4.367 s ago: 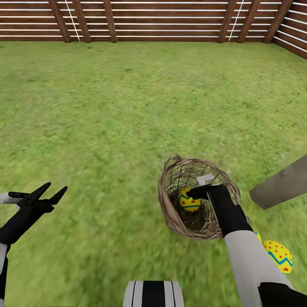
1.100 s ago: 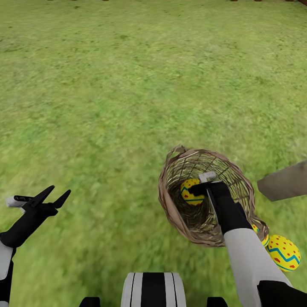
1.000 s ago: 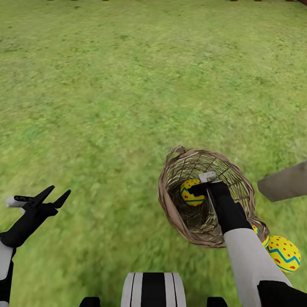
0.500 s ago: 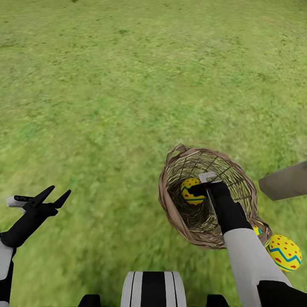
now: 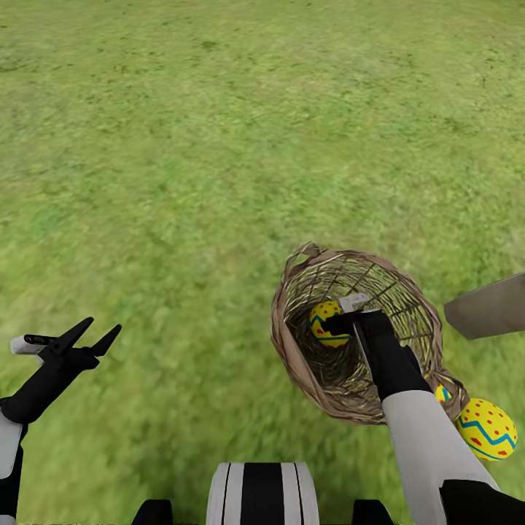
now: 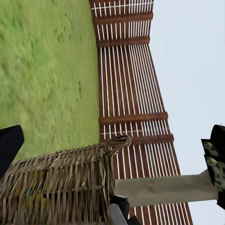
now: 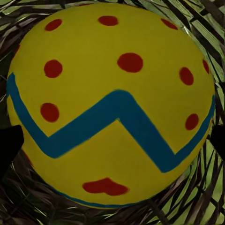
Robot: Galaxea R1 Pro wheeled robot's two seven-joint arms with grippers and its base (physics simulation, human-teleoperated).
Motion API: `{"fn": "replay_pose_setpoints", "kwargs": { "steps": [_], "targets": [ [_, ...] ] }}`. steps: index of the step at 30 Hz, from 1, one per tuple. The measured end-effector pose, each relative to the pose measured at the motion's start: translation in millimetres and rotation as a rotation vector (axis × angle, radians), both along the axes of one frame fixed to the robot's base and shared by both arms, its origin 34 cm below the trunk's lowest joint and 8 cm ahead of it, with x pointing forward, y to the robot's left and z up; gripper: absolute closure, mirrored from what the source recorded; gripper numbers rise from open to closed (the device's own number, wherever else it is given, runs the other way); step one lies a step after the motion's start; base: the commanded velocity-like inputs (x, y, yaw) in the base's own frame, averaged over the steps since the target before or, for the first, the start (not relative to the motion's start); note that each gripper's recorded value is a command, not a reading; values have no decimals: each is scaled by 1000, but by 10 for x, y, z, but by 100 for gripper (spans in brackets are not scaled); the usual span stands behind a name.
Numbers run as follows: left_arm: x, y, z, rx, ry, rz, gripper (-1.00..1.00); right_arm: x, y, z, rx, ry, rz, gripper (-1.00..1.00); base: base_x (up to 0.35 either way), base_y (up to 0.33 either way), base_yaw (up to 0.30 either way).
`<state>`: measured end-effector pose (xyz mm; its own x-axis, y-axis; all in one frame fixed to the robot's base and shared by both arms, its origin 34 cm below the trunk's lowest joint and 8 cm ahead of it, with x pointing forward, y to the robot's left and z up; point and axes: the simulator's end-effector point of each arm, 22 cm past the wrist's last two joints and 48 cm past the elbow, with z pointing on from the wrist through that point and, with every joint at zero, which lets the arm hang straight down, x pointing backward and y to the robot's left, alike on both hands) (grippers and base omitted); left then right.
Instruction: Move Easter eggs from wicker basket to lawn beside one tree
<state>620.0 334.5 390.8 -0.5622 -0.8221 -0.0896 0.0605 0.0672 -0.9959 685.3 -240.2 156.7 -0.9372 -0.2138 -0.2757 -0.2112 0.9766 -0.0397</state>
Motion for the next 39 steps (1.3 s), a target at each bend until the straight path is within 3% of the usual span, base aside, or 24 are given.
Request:
{"fn": "replay_pose_setpoints", "kwargs": {
  "steps": [25, 26, 39],
  "targets": [
    [-51, -34, -222, -16, 39, 6, -100, 62, 15, -58, 10, -20, -5, -100, 0, 0, 0],
    [-57, -34, -245, -16, 43, 6, -100, 81, 17, -53, 13, -26, -7, 100, 0, 0, 0],
    [-63, -37, -273, -16, 49, 5, -100, 99, 18, -47, 17, -32, -11, 100, 0, 0, 0]
  ]
}}
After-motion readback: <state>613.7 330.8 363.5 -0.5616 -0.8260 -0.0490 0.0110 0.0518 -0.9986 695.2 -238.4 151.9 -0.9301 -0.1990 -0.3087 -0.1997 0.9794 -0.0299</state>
